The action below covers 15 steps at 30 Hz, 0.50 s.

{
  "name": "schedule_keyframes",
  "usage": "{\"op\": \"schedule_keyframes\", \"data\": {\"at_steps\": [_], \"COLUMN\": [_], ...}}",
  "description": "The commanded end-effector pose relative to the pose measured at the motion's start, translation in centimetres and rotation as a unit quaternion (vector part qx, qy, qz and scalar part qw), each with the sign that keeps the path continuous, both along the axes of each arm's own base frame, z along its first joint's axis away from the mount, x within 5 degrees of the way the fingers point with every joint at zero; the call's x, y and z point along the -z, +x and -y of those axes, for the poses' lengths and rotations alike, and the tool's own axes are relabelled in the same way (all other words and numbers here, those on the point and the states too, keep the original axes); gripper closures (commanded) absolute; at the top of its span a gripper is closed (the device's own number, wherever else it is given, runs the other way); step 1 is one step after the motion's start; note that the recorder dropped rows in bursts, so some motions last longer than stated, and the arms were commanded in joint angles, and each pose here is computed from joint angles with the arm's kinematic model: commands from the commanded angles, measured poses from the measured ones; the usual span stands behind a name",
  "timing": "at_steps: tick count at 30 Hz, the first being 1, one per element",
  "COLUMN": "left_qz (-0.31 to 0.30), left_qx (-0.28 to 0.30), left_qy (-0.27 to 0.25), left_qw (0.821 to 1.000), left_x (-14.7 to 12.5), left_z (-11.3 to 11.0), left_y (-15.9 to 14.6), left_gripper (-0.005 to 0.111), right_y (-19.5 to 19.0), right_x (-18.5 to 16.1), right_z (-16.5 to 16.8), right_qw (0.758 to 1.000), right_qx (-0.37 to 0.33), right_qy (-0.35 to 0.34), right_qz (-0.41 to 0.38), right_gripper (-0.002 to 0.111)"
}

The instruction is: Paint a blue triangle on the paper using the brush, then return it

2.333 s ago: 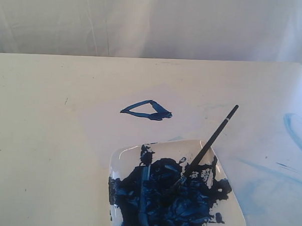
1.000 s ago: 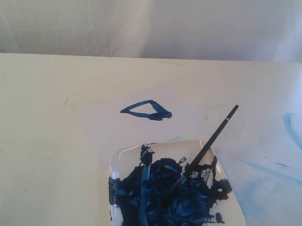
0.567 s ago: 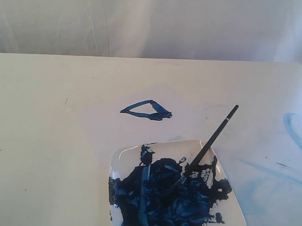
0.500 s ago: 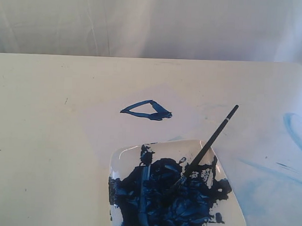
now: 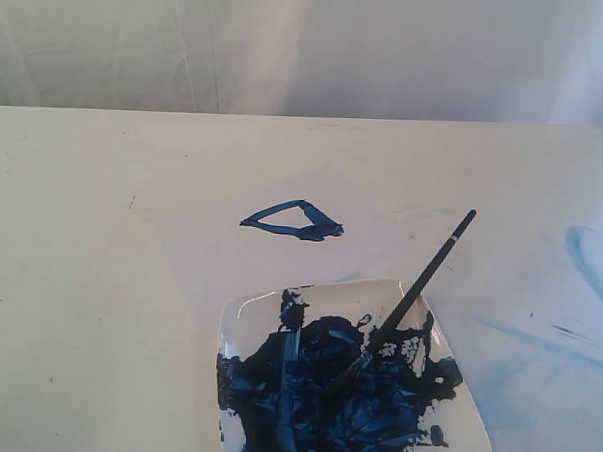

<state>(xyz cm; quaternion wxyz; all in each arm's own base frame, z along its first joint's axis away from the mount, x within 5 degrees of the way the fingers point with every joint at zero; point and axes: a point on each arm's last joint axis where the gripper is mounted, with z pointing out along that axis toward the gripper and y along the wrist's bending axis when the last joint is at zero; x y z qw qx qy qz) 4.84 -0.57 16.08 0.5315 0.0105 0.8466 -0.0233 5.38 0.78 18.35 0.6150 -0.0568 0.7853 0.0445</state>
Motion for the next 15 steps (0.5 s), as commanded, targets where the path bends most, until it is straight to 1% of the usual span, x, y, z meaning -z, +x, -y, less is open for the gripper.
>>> {"op": "schedule_keyframes", "data": {"at_steps": [1,8,15], "left_qz": [-0.005,-0.005,-0.005], "left_qx": [-0.003,-0.035,-0.036], "left_qy": [0.000,0.000,0.001], "left_qw": [1.000,0.999,0.999], "left_x": [0.26,0.26,0.26], "left_z": [-0.03,-0.34,-0.35], "left_y": [-0.04,-0.02,-0.02], "left_gripper": [0.107,0.107,0.107], "right_y": [-0.01,-0.01,-0.02], "right_x": [-0.13,-0.13,-0.11], "right_z": [0.03,0.03,0.03], "right_qw": [1.000,1.000,1.000], "right_qx": [0.003,0.003,0.003], "right_qy": [0.001,0.001,0.001], "right_qz": [0.008,0.008,0.007], "right_gripper": [0.108,0.108,0.108]}}
